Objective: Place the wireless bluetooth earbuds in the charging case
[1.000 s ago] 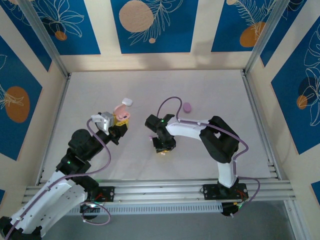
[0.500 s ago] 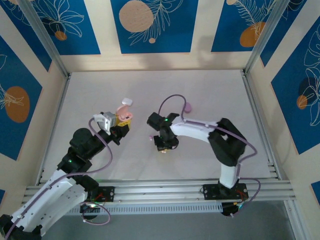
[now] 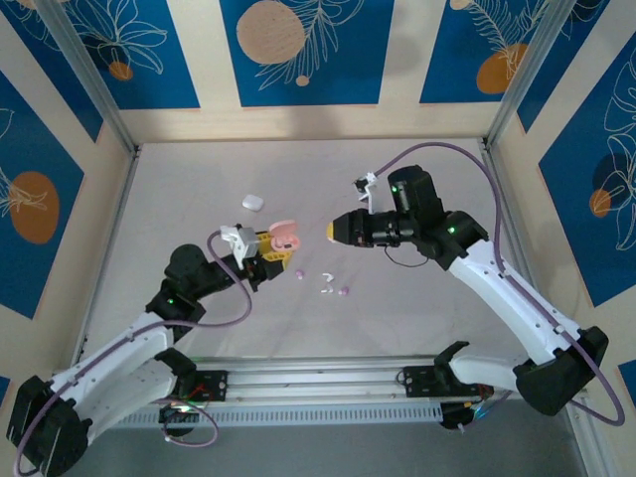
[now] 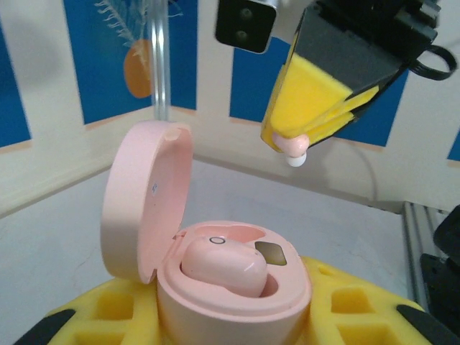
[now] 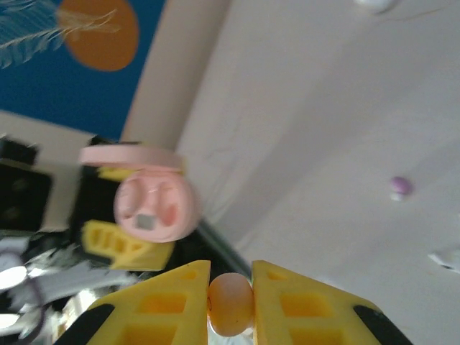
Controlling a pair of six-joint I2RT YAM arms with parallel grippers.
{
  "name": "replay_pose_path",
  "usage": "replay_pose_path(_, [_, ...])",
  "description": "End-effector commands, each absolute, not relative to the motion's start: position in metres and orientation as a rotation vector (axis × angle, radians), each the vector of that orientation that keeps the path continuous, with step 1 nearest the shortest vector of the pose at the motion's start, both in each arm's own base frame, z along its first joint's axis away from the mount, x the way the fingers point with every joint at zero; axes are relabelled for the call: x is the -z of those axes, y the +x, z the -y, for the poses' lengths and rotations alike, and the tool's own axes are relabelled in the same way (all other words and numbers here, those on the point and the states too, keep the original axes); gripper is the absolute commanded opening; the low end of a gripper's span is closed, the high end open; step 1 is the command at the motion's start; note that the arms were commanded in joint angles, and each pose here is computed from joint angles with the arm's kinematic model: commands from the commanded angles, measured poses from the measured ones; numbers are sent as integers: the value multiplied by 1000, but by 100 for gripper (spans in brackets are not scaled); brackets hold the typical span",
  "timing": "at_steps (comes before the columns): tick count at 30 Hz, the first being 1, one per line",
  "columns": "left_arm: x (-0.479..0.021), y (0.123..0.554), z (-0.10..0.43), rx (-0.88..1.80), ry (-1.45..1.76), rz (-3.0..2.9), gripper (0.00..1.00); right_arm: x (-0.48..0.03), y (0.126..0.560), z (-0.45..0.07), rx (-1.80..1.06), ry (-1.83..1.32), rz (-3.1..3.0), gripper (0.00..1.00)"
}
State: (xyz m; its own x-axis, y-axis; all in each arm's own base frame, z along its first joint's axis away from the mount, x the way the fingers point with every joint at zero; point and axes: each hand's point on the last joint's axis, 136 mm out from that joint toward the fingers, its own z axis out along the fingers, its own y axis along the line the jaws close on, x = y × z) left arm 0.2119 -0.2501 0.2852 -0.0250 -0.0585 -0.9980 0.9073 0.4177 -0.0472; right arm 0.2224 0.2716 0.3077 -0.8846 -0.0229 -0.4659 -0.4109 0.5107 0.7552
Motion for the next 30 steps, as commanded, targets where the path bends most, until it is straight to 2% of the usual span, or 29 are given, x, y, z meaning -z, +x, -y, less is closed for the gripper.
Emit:
replay_pose_path(1, [-313, 194, 261, 1000, 903, -1199, 28, -334, 200, -289, -1565, -540, -2276, 20])
replay_pose_path(11, [-312, 193, 273, 1028, 948, -1186, 29, -337, 200, -318, -1660, -624, -2252, 20])
replay_pose_path(30, [-320, 189, 273, 1054, 941, -1166, 30, -307, 218, -320, -1495, -572, -2338, 21])
